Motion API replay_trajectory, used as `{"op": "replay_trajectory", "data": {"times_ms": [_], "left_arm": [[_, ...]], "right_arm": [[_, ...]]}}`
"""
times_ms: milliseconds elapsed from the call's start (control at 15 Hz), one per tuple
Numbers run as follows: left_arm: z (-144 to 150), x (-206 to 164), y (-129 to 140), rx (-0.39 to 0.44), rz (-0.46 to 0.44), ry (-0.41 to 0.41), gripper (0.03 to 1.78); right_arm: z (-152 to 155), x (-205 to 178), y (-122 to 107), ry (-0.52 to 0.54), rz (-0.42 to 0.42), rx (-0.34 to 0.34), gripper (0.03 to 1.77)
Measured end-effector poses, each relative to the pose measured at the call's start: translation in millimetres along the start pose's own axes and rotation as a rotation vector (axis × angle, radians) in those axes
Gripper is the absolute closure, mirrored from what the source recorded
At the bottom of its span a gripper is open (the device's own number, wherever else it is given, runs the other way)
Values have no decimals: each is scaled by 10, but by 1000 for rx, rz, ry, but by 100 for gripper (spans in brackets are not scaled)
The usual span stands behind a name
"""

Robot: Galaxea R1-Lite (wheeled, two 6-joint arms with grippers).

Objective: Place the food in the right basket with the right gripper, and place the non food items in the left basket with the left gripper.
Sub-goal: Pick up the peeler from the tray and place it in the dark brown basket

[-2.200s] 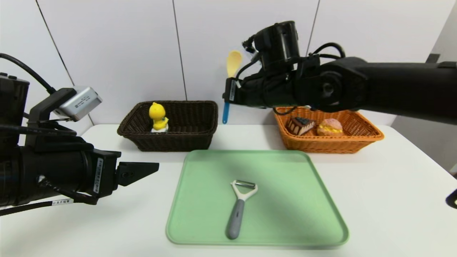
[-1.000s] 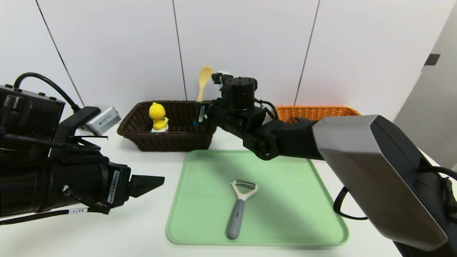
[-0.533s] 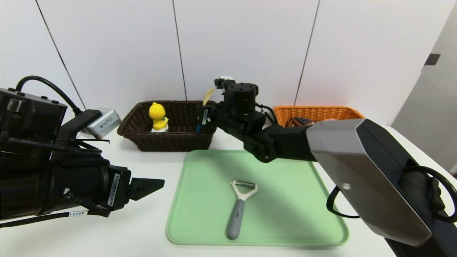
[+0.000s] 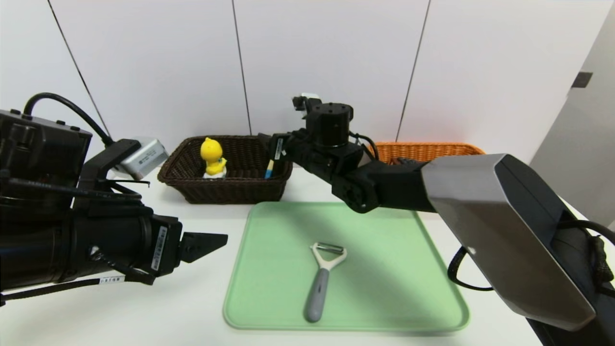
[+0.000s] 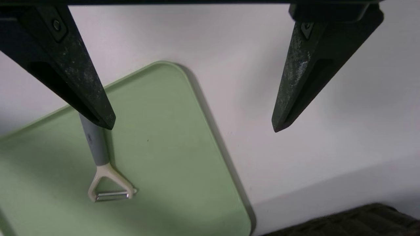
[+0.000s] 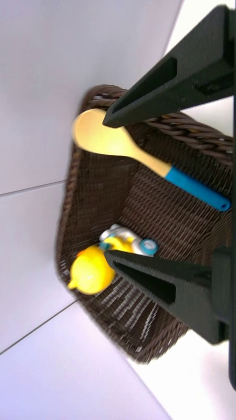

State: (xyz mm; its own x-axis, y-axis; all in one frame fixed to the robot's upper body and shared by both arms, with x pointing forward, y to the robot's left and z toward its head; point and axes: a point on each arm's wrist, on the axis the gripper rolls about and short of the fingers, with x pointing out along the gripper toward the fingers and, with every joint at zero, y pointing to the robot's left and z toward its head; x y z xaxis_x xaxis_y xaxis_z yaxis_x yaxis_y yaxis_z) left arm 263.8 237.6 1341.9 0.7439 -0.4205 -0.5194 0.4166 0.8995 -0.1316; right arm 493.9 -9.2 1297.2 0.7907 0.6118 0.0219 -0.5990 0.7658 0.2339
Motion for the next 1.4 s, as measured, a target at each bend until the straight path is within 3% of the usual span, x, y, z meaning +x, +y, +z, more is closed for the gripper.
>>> {"op": "replay_trajectory", "data": {"times_ms": [200,400,600,733,867,1067,1400], "left_arm": [[204,-27,-34,3,-10,-71,12],[360,-13,-102,9,-31,-91,12],[500,-26,-234,2,-61,-38,12],[618,-39,-350,-13,-83,12,12],[705,3,-479,-10,-92,96,12],[757,152,-729,0,-76,232,12],[672,597,-1086,26,-8,404,12]], "right_arm": [[412,-182,50,-44,-28,-16,35],[928,-518,26,-32,-95,-30,27],[1380,-1060,-72,99,-184,-29,21],[1568,-1495,-147,241,-250,-26,18],[1615,-1937,-278,420,-341,-21,16],[1451,-2507,-559,659,-494,13,14],[1181,-3277,-1065,779,-770,143,12]]}}
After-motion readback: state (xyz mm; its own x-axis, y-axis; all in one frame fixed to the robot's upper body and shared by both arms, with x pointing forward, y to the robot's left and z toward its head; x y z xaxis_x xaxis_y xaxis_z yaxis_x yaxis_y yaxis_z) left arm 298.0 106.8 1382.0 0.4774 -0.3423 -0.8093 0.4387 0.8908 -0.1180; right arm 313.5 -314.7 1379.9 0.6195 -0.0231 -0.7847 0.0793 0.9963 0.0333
